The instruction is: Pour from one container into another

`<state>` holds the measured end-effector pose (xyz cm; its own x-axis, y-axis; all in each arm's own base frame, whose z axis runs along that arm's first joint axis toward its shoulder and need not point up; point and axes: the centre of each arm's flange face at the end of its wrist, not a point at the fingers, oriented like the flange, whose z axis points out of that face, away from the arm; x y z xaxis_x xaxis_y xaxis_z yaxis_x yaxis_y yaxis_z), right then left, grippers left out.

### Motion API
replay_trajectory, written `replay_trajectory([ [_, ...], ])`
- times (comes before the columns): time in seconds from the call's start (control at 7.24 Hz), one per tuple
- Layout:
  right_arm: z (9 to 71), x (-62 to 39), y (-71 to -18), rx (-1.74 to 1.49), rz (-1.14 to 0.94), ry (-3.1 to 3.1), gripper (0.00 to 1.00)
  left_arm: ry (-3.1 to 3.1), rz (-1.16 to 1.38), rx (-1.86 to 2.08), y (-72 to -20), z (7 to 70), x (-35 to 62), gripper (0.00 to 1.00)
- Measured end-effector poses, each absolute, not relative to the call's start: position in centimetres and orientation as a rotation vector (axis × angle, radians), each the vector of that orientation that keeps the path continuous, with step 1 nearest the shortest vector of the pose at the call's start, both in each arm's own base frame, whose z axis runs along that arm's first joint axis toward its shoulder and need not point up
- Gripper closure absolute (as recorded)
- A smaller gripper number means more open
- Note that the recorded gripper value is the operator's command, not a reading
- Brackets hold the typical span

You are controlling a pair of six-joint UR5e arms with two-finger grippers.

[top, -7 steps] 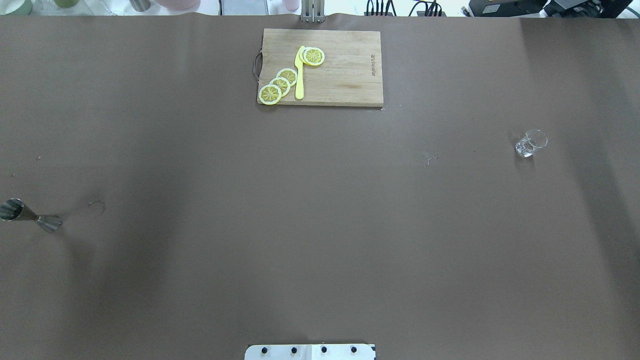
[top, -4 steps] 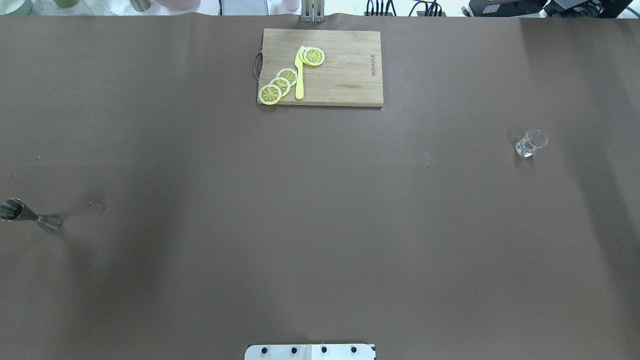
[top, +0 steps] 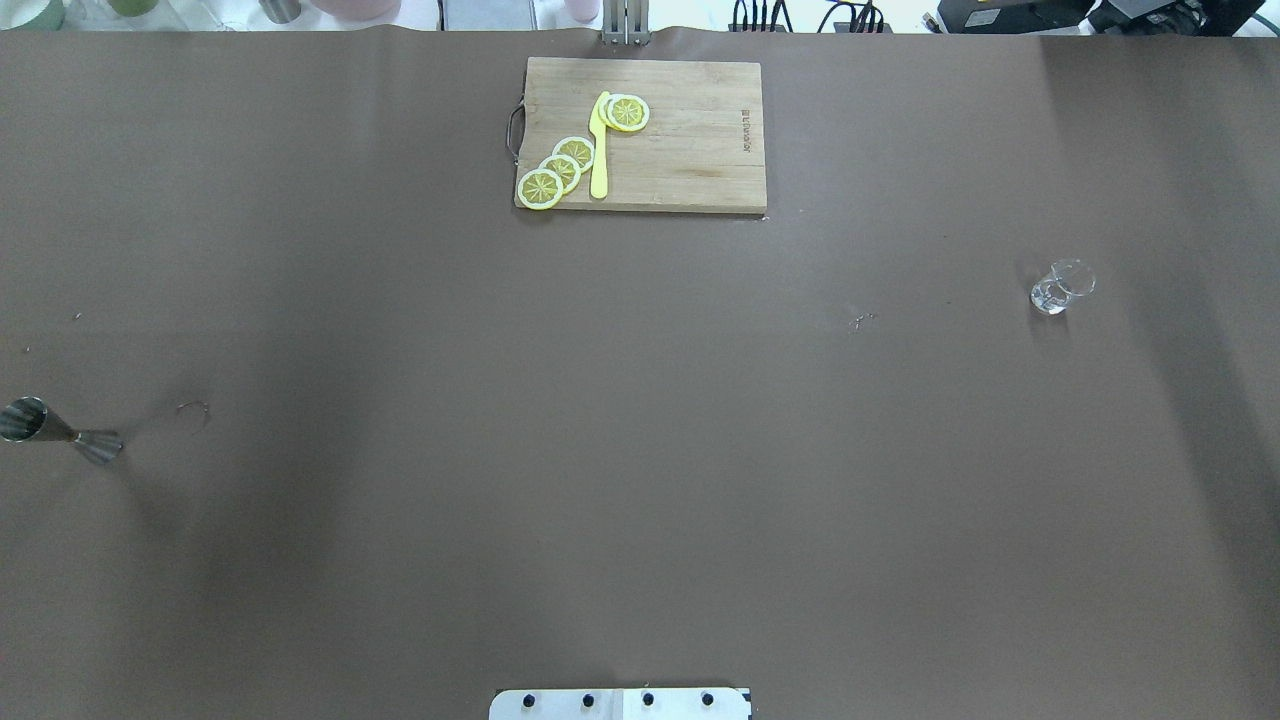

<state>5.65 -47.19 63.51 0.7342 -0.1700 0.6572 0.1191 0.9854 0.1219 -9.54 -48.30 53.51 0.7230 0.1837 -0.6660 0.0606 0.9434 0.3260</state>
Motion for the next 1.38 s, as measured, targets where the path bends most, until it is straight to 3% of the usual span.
replay_trajectory([
  [1.38, 63.1, 3.0, -49.1, 0.339, -0.323, -0.779, 0.00, 0.854, 0.004, 0.497, -46.5, 47.8, -8.5, 0.03],
])
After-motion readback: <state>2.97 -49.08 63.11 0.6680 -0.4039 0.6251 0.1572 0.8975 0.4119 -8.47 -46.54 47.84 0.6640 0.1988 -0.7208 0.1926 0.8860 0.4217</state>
